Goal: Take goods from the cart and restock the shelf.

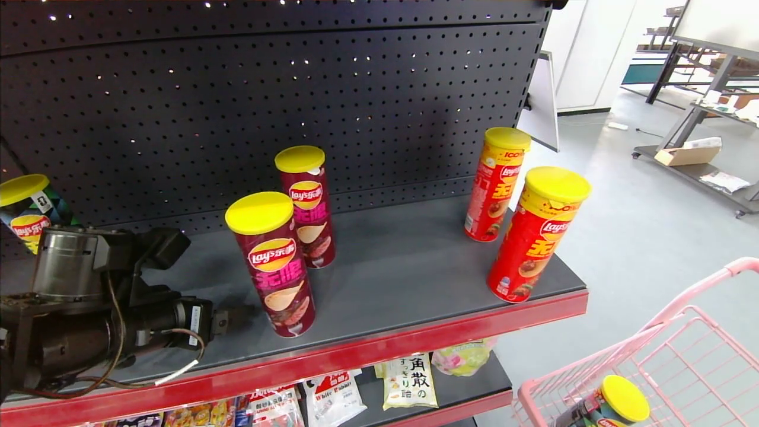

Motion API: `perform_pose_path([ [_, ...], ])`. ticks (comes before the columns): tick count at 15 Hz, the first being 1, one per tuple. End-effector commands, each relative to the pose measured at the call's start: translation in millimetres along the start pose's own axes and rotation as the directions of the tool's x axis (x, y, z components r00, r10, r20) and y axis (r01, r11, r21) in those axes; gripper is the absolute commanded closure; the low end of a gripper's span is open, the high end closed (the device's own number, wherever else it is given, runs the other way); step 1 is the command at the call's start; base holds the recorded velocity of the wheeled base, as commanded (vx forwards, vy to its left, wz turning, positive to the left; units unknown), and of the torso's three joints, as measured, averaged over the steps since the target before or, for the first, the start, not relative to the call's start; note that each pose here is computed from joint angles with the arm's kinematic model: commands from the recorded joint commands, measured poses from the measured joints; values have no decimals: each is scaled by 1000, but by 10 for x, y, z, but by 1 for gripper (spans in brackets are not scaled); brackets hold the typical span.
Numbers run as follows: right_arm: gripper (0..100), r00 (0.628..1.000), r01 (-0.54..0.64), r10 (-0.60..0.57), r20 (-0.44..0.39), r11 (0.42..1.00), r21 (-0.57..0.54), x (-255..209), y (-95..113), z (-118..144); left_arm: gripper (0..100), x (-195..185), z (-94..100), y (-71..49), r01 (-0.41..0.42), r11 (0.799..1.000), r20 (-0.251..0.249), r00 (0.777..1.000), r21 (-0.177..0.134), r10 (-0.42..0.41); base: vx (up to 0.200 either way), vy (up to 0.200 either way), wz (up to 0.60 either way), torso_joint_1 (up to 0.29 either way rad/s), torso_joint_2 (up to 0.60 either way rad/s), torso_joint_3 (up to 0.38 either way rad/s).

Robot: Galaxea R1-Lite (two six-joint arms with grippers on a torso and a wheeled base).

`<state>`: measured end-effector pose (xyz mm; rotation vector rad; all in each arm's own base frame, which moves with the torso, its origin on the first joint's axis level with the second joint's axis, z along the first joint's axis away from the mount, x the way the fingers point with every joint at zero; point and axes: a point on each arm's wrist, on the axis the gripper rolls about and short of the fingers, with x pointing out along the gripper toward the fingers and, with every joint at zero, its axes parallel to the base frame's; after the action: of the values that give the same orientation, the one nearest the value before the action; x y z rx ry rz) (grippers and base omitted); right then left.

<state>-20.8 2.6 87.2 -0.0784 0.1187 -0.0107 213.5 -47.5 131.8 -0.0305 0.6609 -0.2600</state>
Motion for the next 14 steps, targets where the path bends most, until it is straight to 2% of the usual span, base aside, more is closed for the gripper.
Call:
perform_pose_path([
  [1,0,1000,-1,1,-3,1000,0,2,0,2,0,73,-17,8,-5,1000,-19,1000,-1,5,0,0,0,0,0,0],
  [4,0,1000,-1,1,-3,1000,0,2,0,2,0,164,7,10,-16,1000,-13,1000,20,16,0,0,0,0,0,0],
  [14,0,1000,-1,1,-3,1000,1,2,0,2,0,285,93,-68,1,999,-10,1000,43,0,0,0,0,0,0,0],
])
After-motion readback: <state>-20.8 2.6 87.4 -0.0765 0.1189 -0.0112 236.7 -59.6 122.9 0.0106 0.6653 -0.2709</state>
